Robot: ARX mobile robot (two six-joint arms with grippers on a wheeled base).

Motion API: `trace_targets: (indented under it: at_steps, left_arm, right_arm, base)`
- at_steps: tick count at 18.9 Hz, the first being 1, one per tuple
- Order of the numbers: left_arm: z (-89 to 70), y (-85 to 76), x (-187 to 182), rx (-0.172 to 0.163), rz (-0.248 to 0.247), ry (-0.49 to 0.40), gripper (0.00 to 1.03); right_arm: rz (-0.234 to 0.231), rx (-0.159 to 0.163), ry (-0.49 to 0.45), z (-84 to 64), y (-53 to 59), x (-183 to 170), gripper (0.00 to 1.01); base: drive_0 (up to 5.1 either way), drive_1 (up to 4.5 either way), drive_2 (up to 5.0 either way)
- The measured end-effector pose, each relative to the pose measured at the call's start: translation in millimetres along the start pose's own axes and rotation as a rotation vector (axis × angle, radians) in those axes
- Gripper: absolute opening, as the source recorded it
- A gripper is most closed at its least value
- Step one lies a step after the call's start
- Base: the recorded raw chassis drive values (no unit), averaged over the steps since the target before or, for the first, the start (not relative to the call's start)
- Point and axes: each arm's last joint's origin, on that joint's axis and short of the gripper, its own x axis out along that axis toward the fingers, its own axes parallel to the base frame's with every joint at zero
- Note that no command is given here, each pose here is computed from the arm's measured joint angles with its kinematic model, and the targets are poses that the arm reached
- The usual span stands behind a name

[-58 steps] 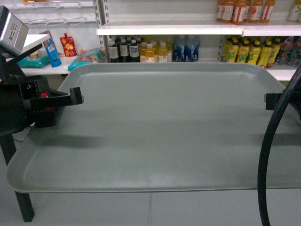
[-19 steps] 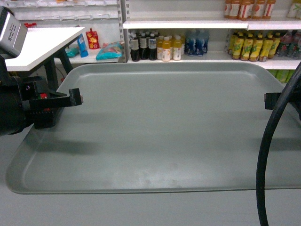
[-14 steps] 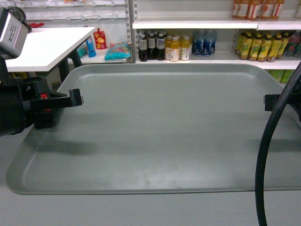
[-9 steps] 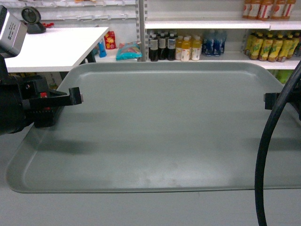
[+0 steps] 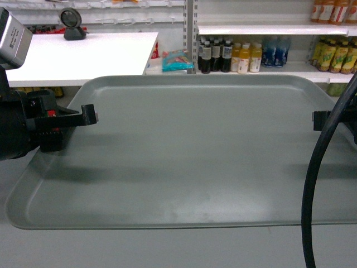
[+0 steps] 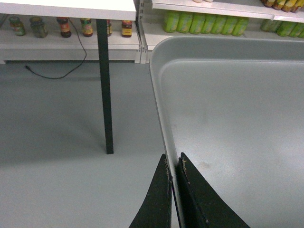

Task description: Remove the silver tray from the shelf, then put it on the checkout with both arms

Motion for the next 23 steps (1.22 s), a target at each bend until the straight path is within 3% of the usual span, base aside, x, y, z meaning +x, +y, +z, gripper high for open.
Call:
trace_targets:
  at_steps: [6, 23]
  left_arm:
    - [-0.2, 0.3, 0.0, 0.0, 0.002, 0.002, 0.03]
    - [0.0, 0.4, 0.0, 0.001, 0.001, 0.0, 0.03]
  right_arm:
    - [0.0, 0.0, 0.002, -0.2, 0.1, 0.0, 0.02]
    - [0.0, -0.003, 0.003, -0.3, 0.0, 0.0, 0.02]
  base:
    - [0.0, -4.31, 4.4]
    - [-5.1, 2.3, 2.3]
